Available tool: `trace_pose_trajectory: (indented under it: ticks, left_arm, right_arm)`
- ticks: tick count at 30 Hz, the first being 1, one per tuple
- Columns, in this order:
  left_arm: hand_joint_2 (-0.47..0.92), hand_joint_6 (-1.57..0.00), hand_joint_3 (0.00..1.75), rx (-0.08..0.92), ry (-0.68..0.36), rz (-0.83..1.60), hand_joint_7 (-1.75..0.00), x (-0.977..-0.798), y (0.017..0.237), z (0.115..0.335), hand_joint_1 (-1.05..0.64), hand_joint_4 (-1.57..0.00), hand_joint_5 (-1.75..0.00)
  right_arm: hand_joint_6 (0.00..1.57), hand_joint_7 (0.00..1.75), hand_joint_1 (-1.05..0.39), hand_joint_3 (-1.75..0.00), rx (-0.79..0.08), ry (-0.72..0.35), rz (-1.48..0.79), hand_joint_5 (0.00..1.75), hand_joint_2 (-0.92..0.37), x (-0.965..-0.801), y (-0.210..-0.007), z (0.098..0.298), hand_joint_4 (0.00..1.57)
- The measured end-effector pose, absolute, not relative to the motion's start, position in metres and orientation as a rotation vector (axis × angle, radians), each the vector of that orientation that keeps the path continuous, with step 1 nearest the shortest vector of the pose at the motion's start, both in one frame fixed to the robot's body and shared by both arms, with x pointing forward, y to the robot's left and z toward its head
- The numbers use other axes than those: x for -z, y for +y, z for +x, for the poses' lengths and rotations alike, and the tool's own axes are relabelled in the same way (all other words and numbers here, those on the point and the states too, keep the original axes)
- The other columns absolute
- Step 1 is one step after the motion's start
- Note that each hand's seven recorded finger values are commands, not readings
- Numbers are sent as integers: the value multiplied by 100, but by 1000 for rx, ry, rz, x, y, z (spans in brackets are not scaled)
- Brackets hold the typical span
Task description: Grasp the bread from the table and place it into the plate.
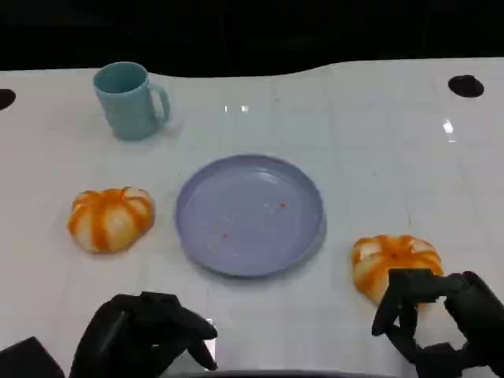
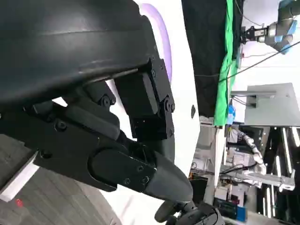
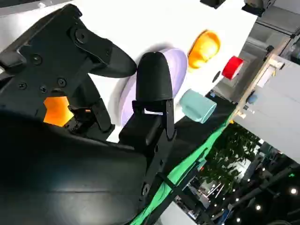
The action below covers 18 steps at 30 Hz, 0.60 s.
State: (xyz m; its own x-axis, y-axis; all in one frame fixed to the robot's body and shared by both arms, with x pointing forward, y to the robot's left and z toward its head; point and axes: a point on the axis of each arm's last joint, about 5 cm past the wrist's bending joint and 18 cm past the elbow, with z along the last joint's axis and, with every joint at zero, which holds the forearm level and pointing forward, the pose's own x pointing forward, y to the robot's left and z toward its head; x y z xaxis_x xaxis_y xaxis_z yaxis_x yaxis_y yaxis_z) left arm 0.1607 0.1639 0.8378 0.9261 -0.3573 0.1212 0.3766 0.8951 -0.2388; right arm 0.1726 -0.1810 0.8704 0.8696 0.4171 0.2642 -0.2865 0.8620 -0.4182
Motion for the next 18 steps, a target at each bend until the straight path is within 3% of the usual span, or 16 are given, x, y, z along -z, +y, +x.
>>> trace_pose_trajectory:
  ticks: [18]
  left_arm:
    - [92, -133, 2, 380, -77, -263, -45, -838, 164, 161, -98, -111, -112]
  right_arm:
    - [91, 118, -12, -124, -378, -363, -378, 166, -33, -871, -181, 173, 89]
